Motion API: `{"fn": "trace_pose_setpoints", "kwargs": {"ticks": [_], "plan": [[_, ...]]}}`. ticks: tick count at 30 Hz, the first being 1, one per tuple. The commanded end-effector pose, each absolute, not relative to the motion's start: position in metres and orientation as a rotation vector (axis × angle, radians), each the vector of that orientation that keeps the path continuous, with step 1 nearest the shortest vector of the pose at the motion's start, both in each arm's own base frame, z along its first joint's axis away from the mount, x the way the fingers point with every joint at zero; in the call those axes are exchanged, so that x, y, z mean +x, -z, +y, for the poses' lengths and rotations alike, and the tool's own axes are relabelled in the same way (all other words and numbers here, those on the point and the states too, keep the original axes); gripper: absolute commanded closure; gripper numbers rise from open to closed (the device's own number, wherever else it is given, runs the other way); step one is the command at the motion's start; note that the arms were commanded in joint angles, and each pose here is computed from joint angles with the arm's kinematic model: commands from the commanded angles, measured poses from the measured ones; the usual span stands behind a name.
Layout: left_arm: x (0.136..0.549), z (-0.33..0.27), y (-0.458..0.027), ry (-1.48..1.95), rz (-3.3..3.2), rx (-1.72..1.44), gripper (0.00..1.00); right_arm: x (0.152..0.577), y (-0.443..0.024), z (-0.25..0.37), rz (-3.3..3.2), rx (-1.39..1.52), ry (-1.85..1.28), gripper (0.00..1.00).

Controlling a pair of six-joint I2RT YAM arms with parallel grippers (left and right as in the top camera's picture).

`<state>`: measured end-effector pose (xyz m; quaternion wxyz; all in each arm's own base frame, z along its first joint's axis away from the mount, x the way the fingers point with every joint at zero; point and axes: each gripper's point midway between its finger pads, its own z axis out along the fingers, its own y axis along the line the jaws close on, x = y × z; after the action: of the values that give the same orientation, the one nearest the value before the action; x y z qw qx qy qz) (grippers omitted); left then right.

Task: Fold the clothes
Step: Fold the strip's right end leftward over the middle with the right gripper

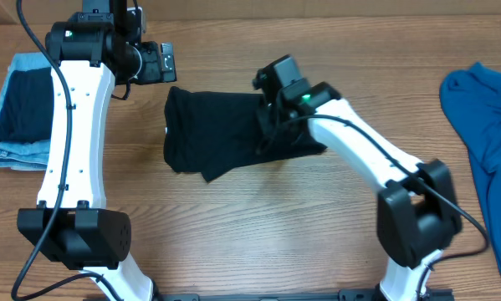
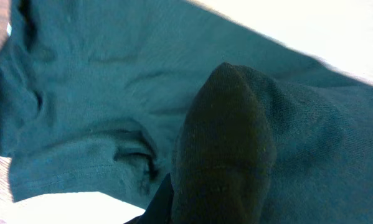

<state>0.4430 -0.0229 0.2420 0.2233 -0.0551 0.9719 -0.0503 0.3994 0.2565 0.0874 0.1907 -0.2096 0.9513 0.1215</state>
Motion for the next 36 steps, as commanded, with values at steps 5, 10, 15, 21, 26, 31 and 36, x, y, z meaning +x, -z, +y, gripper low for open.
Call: {"fn": "trace_pose_setpoints", "kwargs": {"ticks": [5, 10, 15, 21, 26, 31, 36], "plan": [[0.445, -0.024, -0.25, 0.158, 2.661, -0.166, 0.0, 0.397, -0.063, 0.3, 2.639, -0.688, -0.39, 0.53], [0.445, -0.024, -0.25, 0.158, 2.661, -0.166, 0.0, 0.412, -0.095, 0.303, 2.572, -0.661, -0.413, 0.08], [0.445, -0.024, -0.25, 0.158, 2.661, -0.166, 0.0, 0.427, -0.156, 0.284, 2.501, -0.589, -0.421, 0.06], [0.445, -0.024, -0.25, 0.159, 2.661, -0.166, 0.0, 0.416, -0.118, 0.264, 2.649, -0.575, -0.369, 0.61], [0.445, -0.024, -0.25, 0.158, 2.661, -0.166, 0.0, 0.403, -0.092, 0.28, 2.719, -0.62, -0.476, 0.91], [0.445, -0.024, -0.25, 0.158, 2.661, -0.166, 0.0, 0.397, -0.083, 0.287, 2.74, -0.645, -0.49, 0.91], [0.445, -0.024, -0.25, 0.159, 2.661, -0.166, 0.0, 0.388, -0.087, 0.311, 2.708, -0.697, -0.617, 0.91]]}}
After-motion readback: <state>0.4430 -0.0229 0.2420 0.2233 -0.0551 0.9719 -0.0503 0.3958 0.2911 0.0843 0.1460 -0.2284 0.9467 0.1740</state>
